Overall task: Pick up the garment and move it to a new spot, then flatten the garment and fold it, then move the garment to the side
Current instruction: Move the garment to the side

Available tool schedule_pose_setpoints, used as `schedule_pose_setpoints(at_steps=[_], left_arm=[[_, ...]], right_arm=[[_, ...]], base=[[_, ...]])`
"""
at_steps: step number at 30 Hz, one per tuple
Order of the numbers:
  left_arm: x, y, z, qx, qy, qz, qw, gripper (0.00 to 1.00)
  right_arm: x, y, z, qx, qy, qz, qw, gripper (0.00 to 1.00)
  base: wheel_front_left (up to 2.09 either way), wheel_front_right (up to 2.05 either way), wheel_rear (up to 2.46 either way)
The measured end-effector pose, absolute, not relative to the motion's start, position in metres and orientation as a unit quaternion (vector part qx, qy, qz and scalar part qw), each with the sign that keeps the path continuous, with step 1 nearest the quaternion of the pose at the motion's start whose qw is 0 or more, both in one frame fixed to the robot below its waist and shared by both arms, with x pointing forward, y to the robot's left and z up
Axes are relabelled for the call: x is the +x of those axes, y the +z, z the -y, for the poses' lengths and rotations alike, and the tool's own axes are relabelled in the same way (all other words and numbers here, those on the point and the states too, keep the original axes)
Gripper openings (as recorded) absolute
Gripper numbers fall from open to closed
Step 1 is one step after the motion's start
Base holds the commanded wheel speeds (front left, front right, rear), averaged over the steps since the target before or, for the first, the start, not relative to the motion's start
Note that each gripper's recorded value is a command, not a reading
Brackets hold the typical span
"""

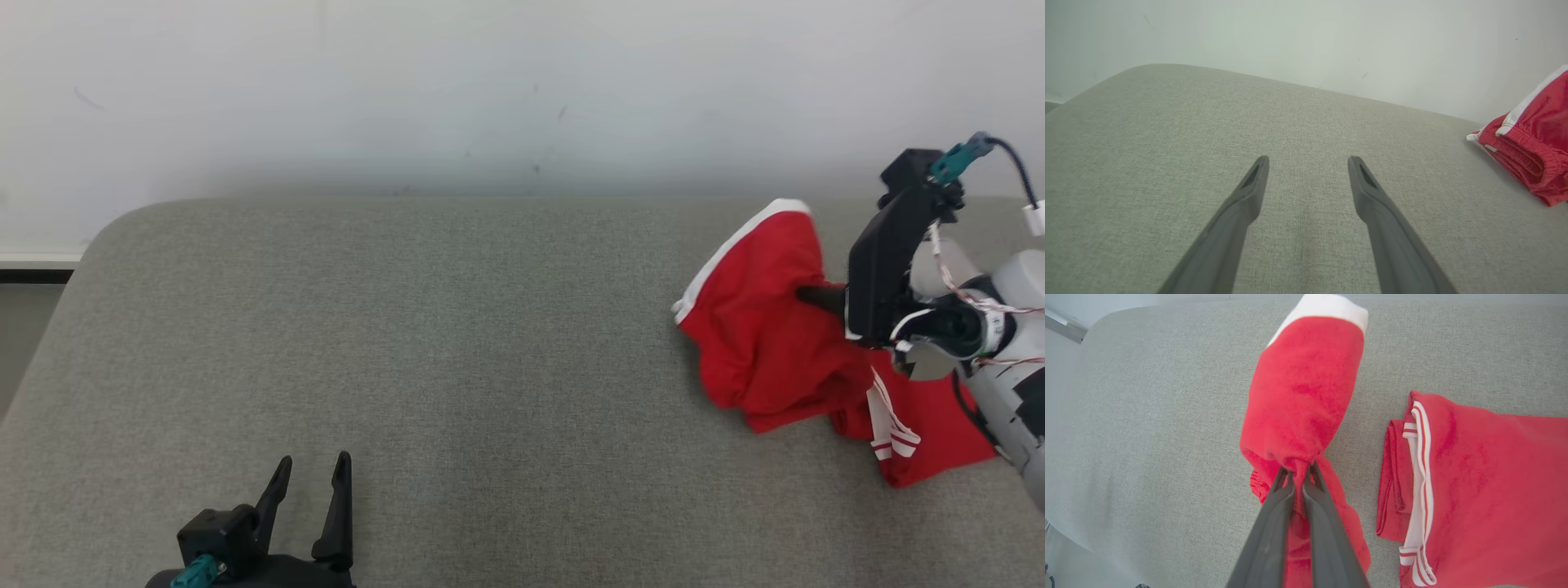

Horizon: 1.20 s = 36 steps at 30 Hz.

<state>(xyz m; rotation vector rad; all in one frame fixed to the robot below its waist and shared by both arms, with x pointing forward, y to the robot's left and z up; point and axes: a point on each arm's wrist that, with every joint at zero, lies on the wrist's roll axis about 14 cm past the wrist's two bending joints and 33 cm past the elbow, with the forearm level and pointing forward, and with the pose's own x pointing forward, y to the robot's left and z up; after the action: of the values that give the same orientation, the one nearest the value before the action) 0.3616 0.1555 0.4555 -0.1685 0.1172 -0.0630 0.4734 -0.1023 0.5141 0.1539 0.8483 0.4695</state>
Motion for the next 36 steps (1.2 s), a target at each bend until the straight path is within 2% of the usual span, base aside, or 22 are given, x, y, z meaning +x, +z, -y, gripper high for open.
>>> schedule_pose_setpoints(at_steps=[17, 36], left_arm=[[0.378, 0.449, -0.137, -0.066, -0.075, -0.069, 0.993, 1.00], [0.389, 0.442, -0.118, -0.062, -0.113, -0.079, 0.989, 1.00]], right_arm=[[0.486, 0.497, 0.170, 0.072, 0.137, -0.443, 0.883, 0.00], [0.505, 0.493, 0.227, 0.030, 0.061, -0.443, 0.894, 0.00]], base=[[0.00, 0.00, 0.00], [0.00, 0.00, 0.00]])
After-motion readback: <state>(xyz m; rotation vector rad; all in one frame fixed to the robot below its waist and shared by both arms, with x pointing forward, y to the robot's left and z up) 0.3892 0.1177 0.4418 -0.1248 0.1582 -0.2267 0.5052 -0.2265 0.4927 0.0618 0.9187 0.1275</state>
